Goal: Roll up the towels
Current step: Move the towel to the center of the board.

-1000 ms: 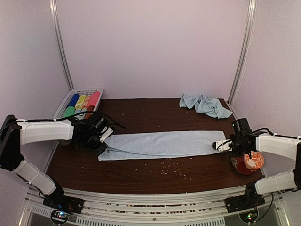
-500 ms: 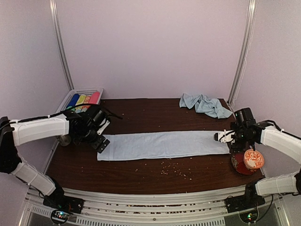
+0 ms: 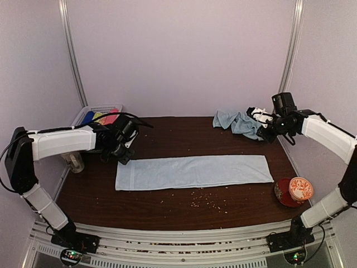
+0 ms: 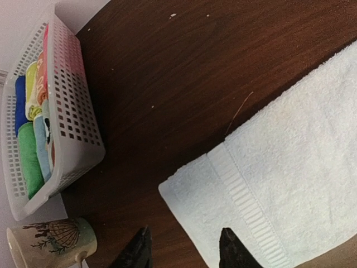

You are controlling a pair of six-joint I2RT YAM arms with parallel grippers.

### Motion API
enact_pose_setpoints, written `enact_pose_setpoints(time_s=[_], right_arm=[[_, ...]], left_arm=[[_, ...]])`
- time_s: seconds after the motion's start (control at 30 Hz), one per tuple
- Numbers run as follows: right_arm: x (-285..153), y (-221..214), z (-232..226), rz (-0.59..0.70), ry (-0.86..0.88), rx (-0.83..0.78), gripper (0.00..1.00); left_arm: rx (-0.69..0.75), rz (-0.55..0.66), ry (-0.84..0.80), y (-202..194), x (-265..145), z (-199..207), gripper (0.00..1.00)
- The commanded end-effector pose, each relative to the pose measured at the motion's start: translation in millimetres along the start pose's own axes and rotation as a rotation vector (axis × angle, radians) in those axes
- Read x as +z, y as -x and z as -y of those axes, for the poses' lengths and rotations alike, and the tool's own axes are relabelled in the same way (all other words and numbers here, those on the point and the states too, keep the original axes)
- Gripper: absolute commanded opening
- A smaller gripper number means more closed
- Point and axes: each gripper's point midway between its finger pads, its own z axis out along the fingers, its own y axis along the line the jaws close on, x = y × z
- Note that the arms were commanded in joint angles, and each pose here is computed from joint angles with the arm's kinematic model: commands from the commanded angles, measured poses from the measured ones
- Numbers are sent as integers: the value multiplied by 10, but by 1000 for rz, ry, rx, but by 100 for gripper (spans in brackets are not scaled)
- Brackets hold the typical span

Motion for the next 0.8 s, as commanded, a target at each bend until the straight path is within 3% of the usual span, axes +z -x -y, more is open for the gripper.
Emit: enact_pose_setpoints(time_s=[0.0, 0.27, 0.43, 0.77], right_arm=[[325, -157, -165, -99, 64, 296, 18], [848, -682, -264, -298, -7, 359, 12], [1044, -1000, -184, -404, -132, 344, 8], [1301, -1153, -47, -463, -248, 343, 9]], left_arm=[[-29, 72, -86, 343, 95, 189, 37], [31, -76, -88, 73, 601, 334, 19], [34, -126, -64, -49, 768, 292, 17], [33, -184, -5, -164, 1007, 171, 17]])
